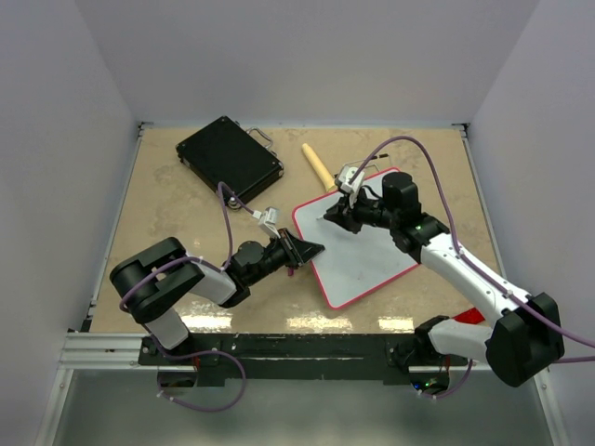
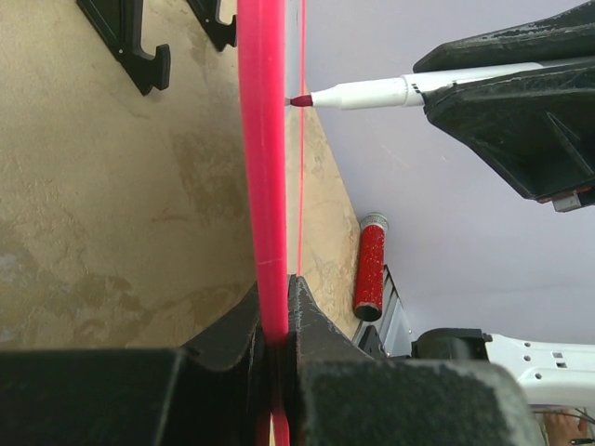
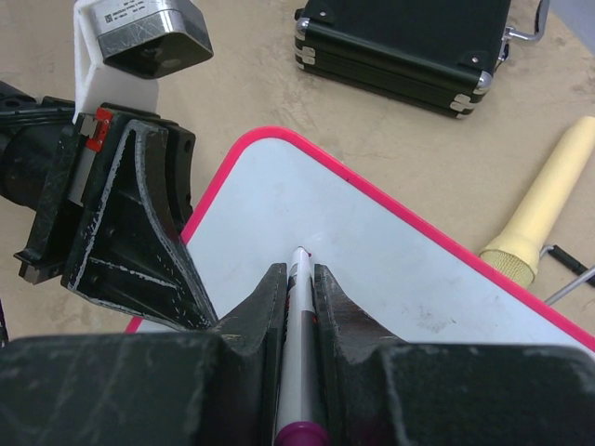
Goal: Write a sentence on the whiteboard
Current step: Write on the whiteboard with the whiteboard marker without the cap.
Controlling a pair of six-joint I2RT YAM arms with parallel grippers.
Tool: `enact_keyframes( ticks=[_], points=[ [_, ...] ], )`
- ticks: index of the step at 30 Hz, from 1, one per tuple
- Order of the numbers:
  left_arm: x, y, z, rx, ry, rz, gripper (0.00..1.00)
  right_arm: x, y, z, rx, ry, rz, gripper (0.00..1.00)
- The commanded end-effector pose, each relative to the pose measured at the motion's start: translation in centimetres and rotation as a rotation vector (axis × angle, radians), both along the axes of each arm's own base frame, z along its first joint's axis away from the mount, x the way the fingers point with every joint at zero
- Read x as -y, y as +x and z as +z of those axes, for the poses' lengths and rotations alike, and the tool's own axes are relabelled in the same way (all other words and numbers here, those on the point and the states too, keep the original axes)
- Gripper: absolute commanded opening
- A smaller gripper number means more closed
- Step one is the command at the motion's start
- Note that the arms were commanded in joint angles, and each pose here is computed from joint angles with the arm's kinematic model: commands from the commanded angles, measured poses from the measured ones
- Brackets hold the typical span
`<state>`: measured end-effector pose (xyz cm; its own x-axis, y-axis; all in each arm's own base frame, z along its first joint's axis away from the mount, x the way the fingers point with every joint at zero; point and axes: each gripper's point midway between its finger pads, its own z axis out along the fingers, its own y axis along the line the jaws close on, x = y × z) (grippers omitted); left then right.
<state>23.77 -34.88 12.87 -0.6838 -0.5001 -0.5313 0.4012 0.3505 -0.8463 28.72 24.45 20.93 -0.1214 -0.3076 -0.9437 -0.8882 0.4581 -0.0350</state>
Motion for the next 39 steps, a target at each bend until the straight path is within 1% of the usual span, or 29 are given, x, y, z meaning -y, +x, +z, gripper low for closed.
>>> enact_keyframes(
  ticks=[1,12,20,28,34,39],
  points=[
    [0.9,0.1,6.7,0.211,-0.162,-0.027,0.0,-0.8,0.0,0.6,0.016,0.025,0.025,0.0],
    [0.9,0.1,6.7,0.211,-0.162,-0.027,0.0,-1.3,-1.1,0.2,-0.001,0.013,0.095,0.0],
    [0.8,0.2,6.7,0.216,-0.155,-0.018,0.0,-1.0,-2.1,-0.6,-0.016,-0.03,0.135,0.0],
    [0.7,0.1,6.7,0.215,-0.15,-0.018,0.0,0.2,-1.8,-1.8,-0.027,-0.112,0.104,0.0],
    [0.7,0.0,6.8,0.218,-0.151,-0.019,0.0,0.8,-1.3,-1.8,-0.015,-0.132,0.066,0.0],
    [0.7,0.0,6.8,0.218,-0.15,-0.023,0.0,1.4,-0.3,-1.5,0.004,-0.144,-0.001,0.0]
  ],
)
